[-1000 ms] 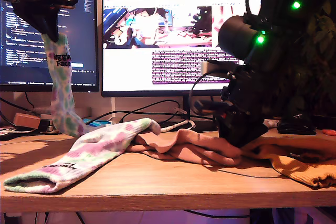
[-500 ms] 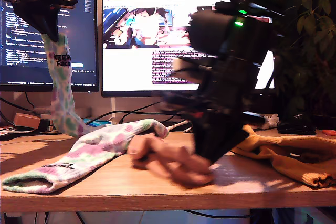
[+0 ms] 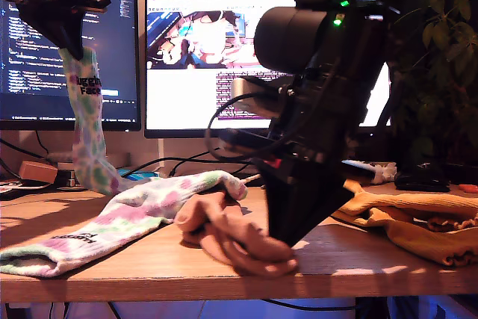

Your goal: Pair up the socks based on colour and pattern, by placing them on top of one another

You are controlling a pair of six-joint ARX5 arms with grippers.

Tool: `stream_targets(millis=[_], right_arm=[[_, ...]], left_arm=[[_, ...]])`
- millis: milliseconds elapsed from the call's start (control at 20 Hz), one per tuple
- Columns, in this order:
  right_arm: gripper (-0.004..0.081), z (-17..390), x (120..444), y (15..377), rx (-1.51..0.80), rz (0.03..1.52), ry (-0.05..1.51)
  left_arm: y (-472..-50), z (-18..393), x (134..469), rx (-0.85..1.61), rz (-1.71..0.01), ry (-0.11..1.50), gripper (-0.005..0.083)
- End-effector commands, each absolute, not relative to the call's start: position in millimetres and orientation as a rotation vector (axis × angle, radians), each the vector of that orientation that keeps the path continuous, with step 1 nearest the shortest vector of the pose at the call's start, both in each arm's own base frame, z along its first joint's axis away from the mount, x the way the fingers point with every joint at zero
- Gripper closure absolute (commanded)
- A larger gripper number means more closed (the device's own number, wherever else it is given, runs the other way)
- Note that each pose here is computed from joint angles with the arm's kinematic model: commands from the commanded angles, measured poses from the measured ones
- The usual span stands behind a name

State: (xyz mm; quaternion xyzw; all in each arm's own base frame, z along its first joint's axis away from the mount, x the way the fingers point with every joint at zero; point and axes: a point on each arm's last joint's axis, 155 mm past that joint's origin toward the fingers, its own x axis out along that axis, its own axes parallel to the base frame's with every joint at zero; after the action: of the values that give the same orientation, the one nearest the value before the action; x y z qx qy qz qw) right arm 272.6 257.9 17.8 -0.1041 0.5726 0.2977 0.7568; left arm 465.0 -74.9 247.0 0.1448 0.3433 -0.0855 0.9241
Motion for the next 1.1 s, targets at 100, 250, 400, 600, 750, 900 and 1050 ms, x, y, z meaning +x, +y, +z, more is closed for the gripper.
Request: stream_targets(millis=[100, 250, 400, 600, 750, 900, 1050], right_arm=[[0.0783, 24.9, 293.0, 242.8, -0.222, 0.632, 1.198], [0.0783, 37.5, 308.5, 250.6, -0.217, 0.651, 1.132], [0.0783, 48.1, 303.8, 260.5, -0.187, 0.703, 1.151], [0.0783, 60.8, 313.9, 277.1, -0.152, 0.76, 1.075], [0.0783, 73.4, 335.5, 294.1, -0.142, 0.799, 0.946], [0.0783, 70.2, 352.1, 305.8, -0.112, 0.824, 0.884], [0.0783, 61.0, 363.7, 317.1, -0.086, 0.845, 0.855]], left_arm=[[-74.4, 257.8, 466.2, 0.29, -0.171, 0.675, 0.0794], [-74.4, 257.8, 466.2, 0.29, -0.171, 0.675, 0.0794], [-74.5, 257.8, 466.2, 0.291, -0.171, 0.674, 0.0794], [-74.5, 258.0, 466.4, 0.297, -0.174, 0.673, 0.0794], [-74.6, 258.9, 467.1, 0.297, -0.173, 0.668, 0.0794], [-74.6, 259.0, 467.2, 0.297, -0.173, 0.668, 0.0794], [-74.7, 258.9, 467.1, 0.296, -0.174, 0.668, 0.0794]])
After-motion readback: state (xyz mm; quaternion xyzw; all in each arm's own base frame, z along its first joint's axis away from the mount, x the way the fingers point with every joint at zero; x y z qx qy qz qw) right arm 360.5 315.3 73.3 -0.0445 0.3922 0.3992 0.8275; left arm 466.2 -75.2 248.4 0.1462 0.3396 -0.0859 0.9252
